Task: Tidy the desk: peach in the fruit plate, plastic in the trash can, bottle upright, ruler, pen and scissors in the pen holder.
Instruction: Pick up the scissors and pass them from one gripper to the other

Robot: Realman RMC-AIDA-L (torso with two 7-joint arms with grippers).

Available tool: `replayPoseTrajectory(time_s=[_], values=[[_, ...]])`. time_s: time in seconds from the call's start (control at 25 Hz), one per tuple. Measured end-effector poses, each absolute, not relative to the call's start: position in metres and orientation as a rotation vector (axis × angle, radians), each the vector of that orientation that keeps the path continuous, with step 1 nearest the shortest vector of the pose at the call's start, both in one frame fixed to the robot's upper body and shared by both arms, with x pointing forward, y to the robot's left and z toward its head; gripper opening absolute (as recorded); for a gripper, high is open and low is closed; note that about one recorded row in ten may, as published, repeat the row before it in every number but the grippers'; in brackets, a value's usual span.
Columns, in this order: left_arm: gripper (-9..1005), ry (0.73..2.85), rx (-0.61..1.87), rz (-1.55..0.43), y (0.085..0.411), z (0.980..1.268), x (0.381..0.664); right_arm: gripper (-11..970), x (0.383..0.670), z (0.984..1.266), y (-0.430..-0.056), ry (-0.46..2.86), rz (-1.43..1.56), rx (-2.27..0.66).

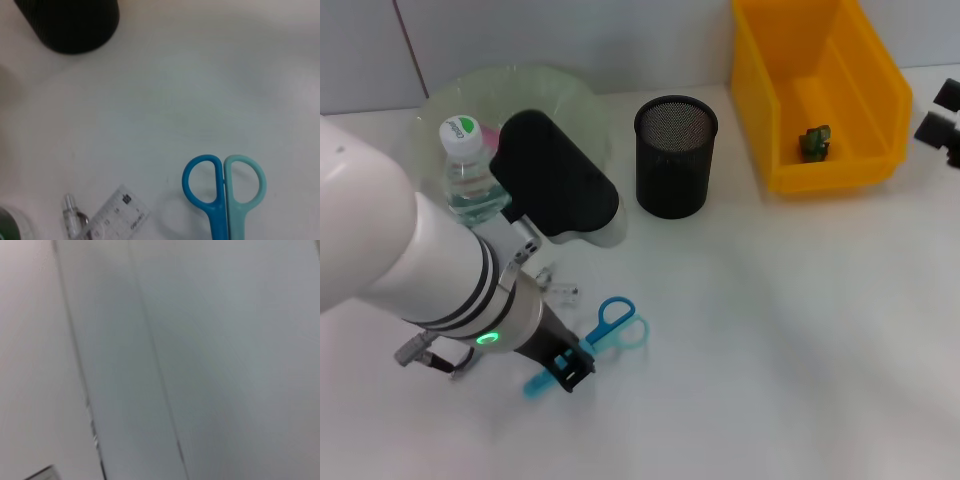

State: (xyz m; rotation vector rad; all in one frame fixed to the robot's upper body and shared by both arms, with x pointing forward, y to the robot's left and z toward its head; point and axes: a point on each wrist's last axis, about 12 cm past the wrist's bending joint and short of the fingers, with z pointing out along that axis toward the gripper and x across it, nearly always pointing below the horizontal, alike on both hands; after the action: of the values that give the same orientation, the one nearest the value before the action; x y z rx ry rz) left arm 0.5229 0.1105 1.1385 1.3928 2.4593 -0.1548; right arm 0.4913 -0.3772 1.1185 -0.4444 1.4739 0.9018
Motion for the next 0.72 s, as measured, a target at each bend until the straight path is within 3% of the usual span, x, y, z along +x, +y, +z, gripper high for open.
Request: replayPoseTrajectory(time_s=[0.24, 0.72], values=[[250, 2.413, 1.402, -0.149, 0.108, 1.146, 0.523, 833, 0.491, 1.096, -0.37, 1.482, 1.042, -0.148], [259, 2.325, 1.412, -0.133, 0.102, 1.16, 0.524, 833, 0.469, 1.059, -0.328, 1.462, 1.242, 0.063]])
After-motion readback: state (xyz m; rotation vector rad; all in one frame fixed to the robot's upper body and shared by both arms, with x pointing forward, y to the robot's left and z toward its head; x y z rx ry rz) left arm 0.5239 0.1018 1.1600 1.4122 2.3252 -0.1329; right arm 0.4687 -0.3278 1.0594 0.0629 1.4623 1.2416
